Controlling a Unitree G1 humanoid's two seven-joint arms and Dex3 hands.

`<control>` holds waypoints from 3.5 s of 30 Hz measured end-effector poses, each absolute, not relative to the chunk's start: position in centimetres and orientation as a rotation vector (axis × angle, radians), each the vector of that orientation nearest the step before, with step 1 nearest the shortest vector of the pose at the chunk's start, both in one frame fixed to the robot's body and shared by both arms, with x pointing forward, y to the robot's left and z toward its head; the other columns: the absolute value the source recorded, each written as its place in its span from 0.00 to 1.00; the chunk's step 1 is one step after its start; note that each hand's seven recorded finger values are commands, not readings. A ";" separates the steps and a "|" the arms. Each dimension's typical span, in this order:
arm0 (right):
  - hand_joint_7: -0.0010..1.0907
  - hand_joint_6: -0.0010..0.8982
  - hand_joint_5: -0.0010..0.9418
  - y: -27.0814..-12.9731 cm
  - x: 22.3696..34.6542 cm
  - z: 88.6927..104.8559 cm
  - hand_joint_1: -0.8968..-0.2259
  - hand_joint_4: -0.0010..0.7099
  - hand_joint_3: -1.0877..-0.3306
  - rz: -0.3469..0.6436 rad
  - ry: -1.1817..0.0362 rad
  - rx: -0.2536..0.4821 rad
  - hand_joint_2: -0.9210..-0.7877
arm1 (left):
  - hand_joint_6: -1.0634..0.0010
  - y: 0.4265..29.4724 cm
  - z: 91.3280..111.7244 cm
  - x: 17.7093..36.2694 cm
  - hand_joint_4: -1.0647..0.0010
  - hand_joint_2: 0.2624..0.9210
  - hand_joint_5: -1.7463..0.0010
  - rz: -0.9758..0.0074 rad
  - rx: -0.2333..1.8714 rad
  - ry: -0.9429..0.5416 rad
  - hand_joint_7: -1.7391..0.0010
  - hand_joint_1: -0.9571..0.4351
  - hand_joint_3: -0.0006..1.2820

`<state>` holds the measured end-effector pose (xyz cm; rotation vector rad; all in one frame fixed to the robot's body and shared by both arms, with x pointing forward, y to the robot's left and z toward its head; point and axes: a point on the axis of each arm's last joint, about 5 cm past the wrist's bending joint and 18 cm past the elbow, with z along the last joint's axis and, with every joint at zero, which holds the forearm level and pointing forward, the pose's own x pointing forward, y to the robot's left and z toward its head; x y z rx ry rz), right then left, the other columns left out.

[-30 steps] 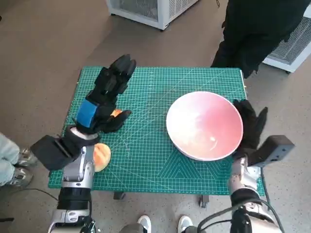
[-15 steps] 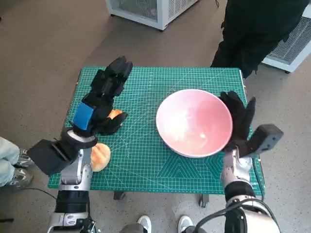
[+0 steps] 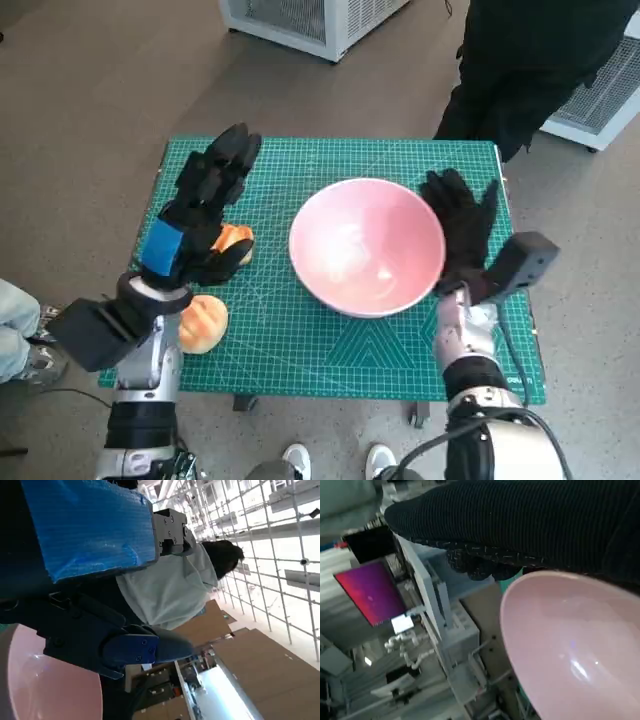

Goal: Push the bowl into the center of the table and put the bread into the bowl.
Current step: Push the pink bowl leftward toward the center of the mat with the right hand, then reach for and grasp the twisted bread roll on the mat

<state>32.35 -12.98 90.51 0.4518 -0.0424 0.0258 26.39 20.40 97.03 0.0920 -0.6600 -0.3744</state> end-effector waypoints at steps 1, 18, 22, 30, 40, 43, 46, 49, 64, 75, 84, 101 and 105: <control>0.24 0.28 0.00 -12.8 32.4 90.6 0.42 0.36 0.27 0.030 -0.039 0.455 0.00 | 0.99 20.5 97.0 26.3 0.86 1.00 0.99 -0.371 0.093 -0.660 0.79 0.15 0.28; 0.23 0.29 0.01 -11.0 32.9 91.2 0.42 0.38 0.28 0.095 0.035 0.460 0.00 | 0.97 21.0 96.6 25.4 0.86 1.00 1.00 -0.312 0.095 -0.655 0.81 0.16 0.28; 0.22 0.29 0.00 -10.9 32.9 91.3 0.42 0.38 0.28 0.110 0.042 0.434 0.00 | 0.96 21.0 96.6 25.4 0.86 1.00 1.00 -0.302 0.096 -0.653 0.82 0.16 0.28; 0.21 0.30 0.00 -12.0 33.4 92.0 0.41 0.36 0.28 0.120 0.018 0.337 0.00 | 0.96 20.4 96.4 25.5 0.86 1.00 1.00 -0.297 0.104 -0.648 0.83 0.16 0.28; 0.20 0.29 0.00 -13.9 34.3 95.1 0.33 0.34 0.29 0.148 -0.257 0.204 0.00 | 0.94 19.3 97.4 26.2 0.86 1.00 1.00 -0.307 0.116 -0.679 0.84 0.14 0.29; 0.21 0.30 0.00 -14.3 34.3 96.1 0.31 0.34 0.32 0.180 -0.374 0.173 0.00 | 0.94 19.0 97.8 26.5 0.86 1.00 1.00 -0.314 0.117 -0.694 0.84 0.14 0.30; 0.21 0.29 0.00 -14.5 34.2 97.1 0.29 0.34 0.35 0.220 -0.498 0.141 0.00 | 0.93 18.7 98.2 26.9 0.86 1.00 1.00 -0.324 0.119 -0.706 0.84 0.14 0.30; 0.22 0.29 0.00 -14.7 34.0 97.8 0.28 0.33 0.36 0.254 -0.599 0.117 0.00 | 0.93 18.4 98.6 27.2 0.86 1.00 1.00 -0.340 0.119 -0.715 0.84 0.13 0.30; 0.35 0.22 0.00 -15.5 32.1 99.1 0.25 0.35 0.39 0.387 -0.876 0.049 0.00 | 0.94 18.0 100.6 28.3 0.87 1.00 1.00 -0.431 0.123 -0.782 0.83 0.15 0.30; 0.45 0.16 0.01 -15.3 31.4 99.8 0.24 0.33 0.40 0.427 -0.905 0.042 0.00 | 1.00 18.6 102.9 28.8 0.86 1.00 1.00 -0.477 0.199 -0.852 0.74 0.15 0.28; 0.47 0.14 0.00 -15.1 30.9 100.1 0.24 0.32 0.40 0.430 -0.912 0.045 0.00 | 1.00 20.9 103.6 28.8 0.86 1.00 1.00 -0.464 0.302 -0.857 0.75 0.14 0.27; 0.50 0.12 0.00 -15.5 30.5 101.2 0.20 0.32 0.45 0.430 -0.935 0.029 0.00 | 0.82 26.8 107.5 27.7 0.88 0.94 1.00 -0.392 0.918 -0.446 0.93 0.27 0.00; 0.51 0.12 0.00 -15.4 30.5 101.2 0.20 0.32 0.45 0.433 -0.930 0.030 0.00 | 0.79 26.5 107.4 28.0 0.88 0.91 1.00 -0.398 1.029 -0.341 0.95 0.30 0.00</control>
